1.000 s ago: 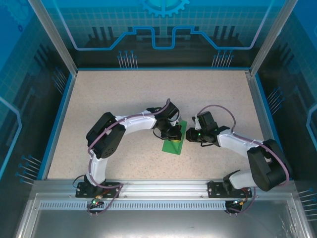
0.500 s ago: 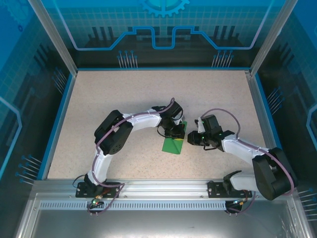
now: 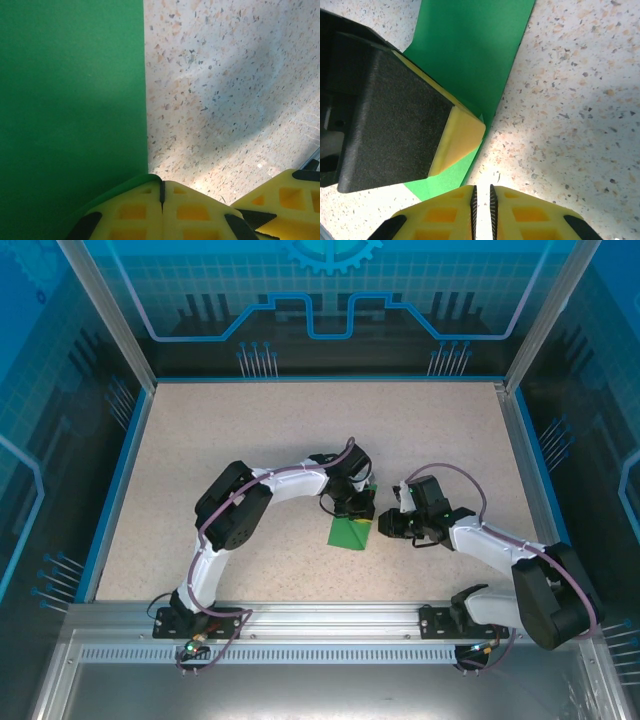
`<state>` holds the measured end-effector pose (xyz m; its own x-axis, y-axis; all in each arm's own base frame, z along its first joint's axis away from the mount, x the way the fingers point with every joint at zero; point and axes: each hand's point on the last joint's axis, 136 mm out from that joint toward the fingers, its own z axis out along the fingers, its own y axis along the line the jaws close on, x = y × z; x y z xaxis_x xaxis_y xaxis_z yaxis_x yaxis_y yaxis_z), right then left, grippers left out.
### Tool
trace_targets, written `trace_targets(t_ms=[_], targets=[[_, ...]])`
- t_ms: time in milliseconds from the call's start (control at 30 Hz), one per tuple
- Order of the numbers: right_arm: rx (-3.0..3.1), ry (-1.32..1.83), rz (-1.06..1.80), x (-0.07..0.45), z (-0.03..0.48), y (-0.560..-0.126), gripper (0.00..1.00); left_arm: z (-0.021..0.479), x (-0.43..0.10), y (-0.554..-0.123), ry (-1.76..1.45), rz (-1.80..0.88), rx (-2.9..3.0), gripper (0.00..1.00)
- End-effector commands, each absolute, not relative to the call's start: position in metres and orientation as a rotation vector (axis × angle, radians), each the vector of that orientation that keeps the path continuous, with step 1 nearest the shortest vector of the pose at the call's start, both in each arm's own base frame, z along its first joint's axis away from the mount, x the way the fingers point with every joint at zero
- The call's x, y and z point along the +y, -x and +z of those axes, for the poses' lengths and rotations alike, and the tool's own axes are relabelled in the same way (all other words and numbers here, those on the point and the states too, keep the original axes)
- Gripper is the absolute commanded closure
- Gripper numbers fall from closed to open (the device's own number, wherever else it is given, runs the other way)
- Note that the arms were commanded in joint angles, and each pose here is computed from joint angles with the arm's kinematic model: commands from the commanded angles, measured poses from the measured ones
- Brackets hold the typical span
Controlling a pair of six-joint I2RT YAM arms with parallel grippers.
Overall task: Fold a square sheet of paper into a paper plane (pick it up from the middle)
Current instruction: Fold the triangle a second time at the center of the table.
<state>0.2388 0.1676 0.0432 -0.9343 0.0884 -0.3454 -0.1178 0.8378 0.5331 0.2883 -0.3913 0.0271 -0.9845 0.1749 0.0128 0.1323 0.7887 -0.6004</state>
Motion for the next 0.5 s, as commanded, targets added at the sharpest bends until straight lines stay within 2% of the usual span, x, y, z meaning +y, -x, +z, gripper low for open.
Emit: trace_targets(t_ms=[0, 467], targets=[[2.659, 0.045, 0.846, 0.173, 0.045, -0.231, 0.83, 0.02, -0.391, -0.287, 0.277, 0.928, -2.903, 1.0], [2.666, 0.104, 0.862, 0.186, 0.044, -0.227, 0.83, 0.015, -0.387, -0.291, 0.258, 0.895, -2.943, 1.0]])
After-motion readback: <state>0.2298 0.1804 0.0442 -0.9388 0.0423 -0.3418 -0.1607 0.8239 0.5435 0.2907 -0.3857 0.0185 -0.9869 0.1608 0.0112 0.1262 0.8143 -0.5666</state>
